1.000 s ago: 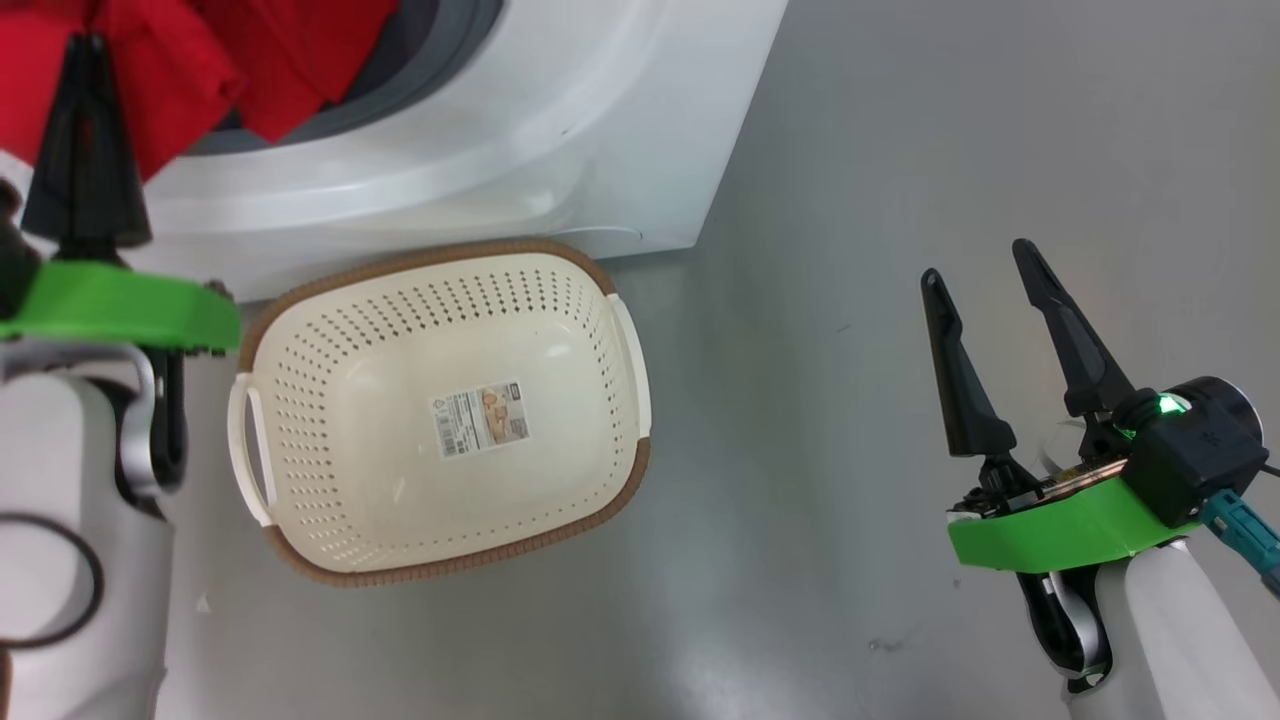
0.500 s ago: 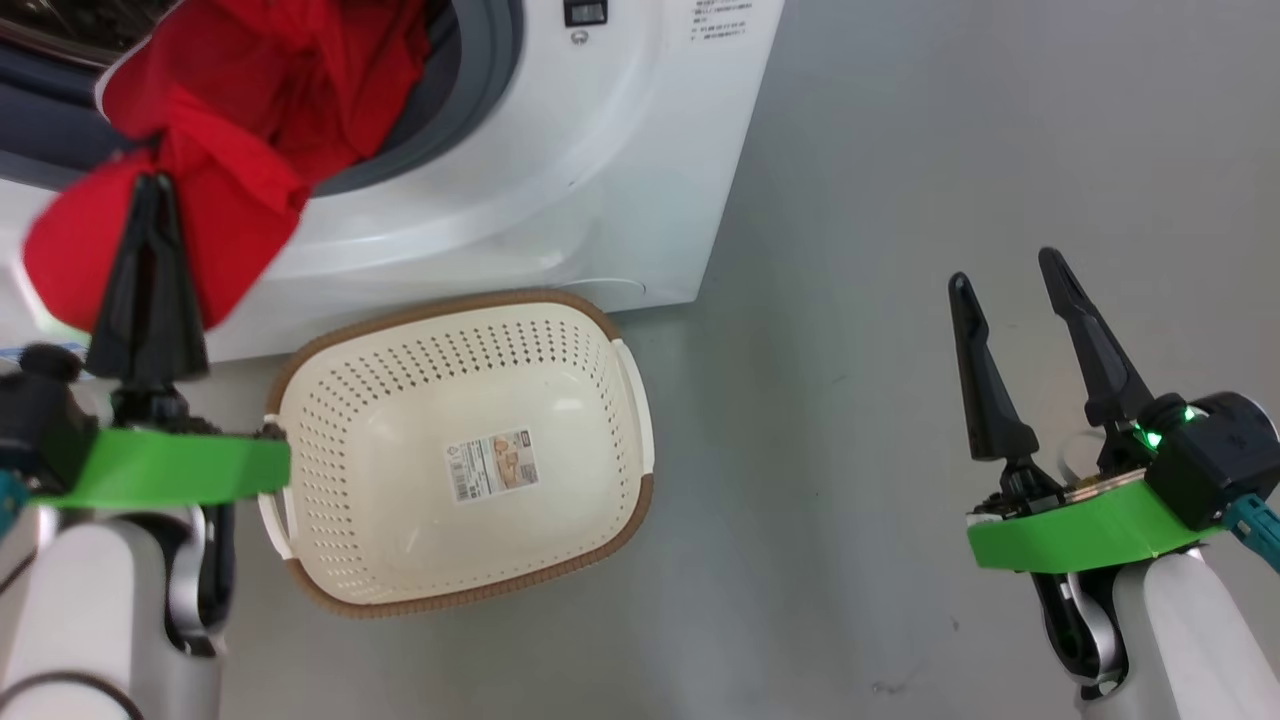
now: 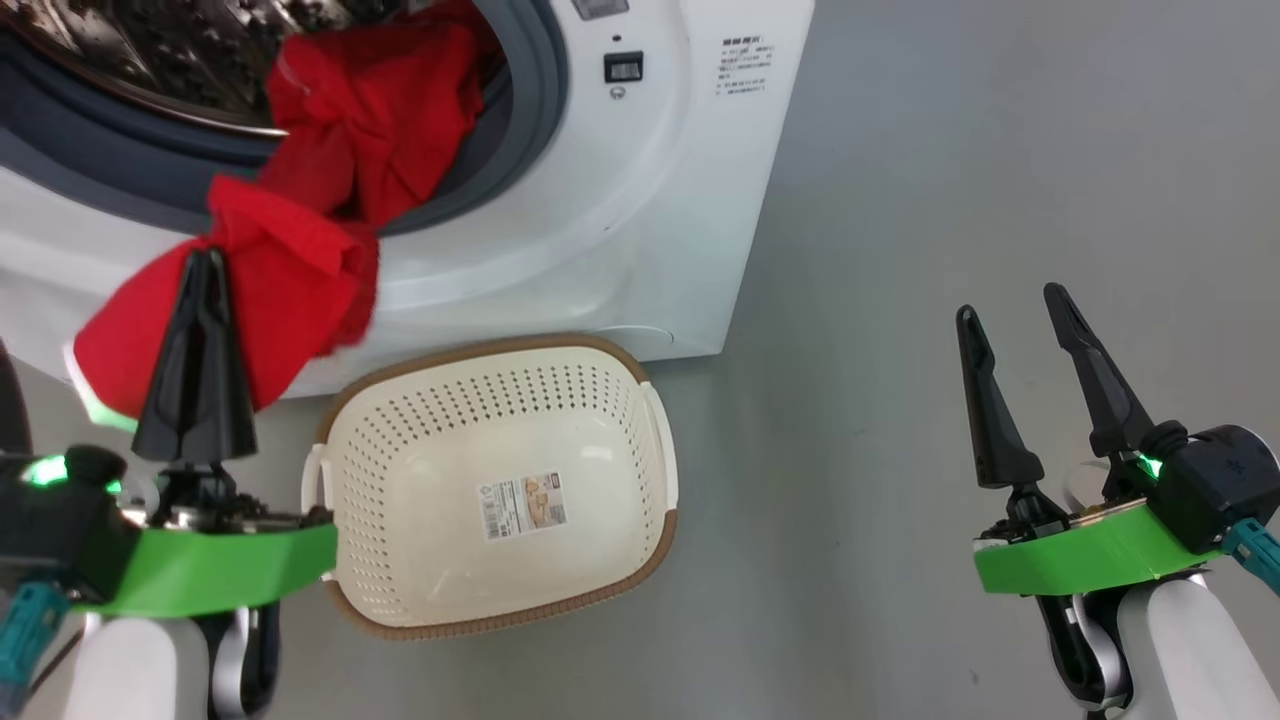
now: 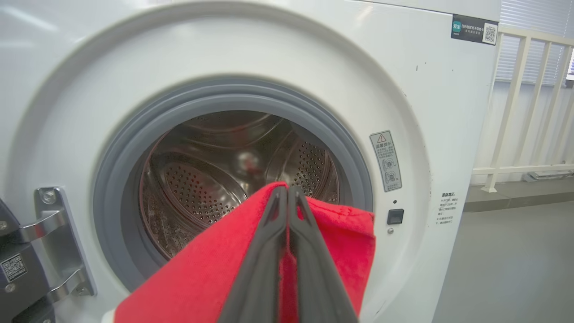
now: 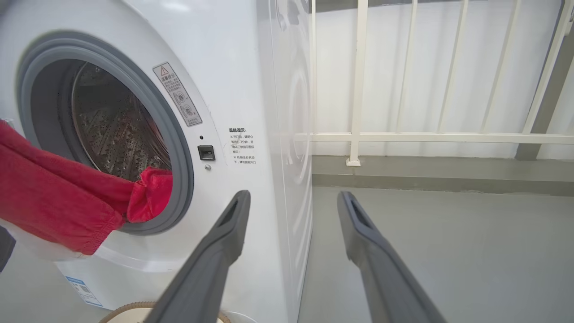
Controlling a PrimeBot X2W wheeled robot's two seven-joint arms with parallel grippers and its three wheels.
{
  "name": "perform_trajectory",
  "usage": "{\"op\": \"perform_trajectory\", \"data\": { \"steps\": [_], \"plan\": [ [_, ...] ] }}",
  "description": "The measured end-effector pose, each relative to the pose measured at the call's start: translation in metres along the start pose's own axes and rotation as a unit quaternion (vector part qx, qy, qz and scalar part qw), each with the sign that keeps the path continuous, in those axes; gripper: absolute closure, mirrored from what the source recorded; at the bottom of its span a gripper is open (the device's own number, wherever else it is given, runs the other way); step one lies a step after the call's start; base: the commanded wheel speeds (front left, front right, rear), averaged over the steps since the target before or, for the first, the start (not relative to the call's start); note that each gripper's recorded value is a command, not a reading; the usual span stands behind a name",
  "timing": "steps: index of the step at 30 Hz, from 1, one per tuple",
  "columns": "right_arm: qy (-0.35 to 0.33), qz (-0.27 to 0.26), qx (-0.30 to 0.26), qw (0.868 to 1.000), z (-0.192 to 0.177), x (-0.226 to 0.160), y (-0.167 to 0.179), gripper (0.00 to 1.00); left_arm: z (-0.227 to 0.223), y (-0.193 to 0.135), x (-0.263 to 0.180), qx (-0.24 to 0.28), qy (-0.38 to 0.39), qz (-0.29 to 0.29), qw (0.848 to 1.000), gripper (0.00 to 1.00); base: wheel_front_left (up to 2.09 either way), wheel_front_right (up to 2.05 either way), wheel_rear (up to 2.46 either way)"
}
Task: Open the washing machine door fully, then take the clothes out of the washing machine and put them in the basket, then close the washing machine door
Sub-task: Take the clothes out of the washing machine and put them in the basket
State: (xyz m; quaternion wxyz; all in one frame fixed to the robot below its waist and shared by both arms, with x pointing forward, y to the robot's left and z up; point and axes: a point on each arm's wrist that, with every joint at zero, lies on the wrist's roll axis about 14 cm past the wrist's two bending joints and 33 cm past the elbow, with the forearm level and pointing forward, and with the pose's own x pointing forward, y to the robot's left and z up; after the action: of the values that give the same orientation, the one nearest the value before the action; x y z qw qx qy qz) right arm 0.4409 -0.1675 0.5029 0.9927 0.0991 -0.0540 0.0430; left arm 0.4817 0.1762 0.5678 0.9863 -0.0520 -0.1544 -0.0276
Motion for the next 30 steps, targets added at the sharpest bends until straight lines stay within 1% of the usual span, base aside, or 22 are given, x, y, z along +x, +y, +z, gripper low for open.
{"op": "perform_trajectory", "data": {
  "steps": [4, 10, 16, 19, 25, 30],
  "plan": [
    [-0.009, 0.003, 0.000, 1.000, 0.008, -0.002, 0.003, 0.00, 0.011, -0.001, -0.011, -0.003, -0.009, 0.004, 1.000, 1.00, 0.00, 0.00, 0.00],
    [-0.008, 0.005, 0.002, 1.000, 0.008, -0.006, 0.005, 0.00, 0.022, 0.001, -0.021, 0.001, -0.019, 0.008, 1.000, 1.00, 0.00, 0.00, 0.00],
    [-0.003, 0.004, 0.002, 1.000, 0.003, -0.005, 0.004, 0.00, 0.019, 0.000, -0.021, 0.000, -0.017, 0.007, 1.000, 1.00, 0.00, 0.00, 0.00],
    [0.002, 0.003, 0.002, 1.000, 0.000, -0.004, 0.003, 0.00, 0.006, -0.003, -0.022, -0.005, 0.001, 0.004, 1.000, 1.00, 0.00, 0.00, 0.00],
    [0.017, 0.002, 0.004, 1.000, -0.013, -0.002, 0.002, 0.00, -0.046, -0.013, -0.027, -0.024, 0.074, -0.008, 0.997, 1.00, 0.00, 0.00, 0.00],
    [0.030, 0.002, 0.005, 1.000, -0.025, 0.001, 0.001, 0.00, -0.081, -0.022, -0.018, -0.044, 0.115, -0.018, 0.992, 1.00, 0.00, 0.00, 0.00]
  ]
}}
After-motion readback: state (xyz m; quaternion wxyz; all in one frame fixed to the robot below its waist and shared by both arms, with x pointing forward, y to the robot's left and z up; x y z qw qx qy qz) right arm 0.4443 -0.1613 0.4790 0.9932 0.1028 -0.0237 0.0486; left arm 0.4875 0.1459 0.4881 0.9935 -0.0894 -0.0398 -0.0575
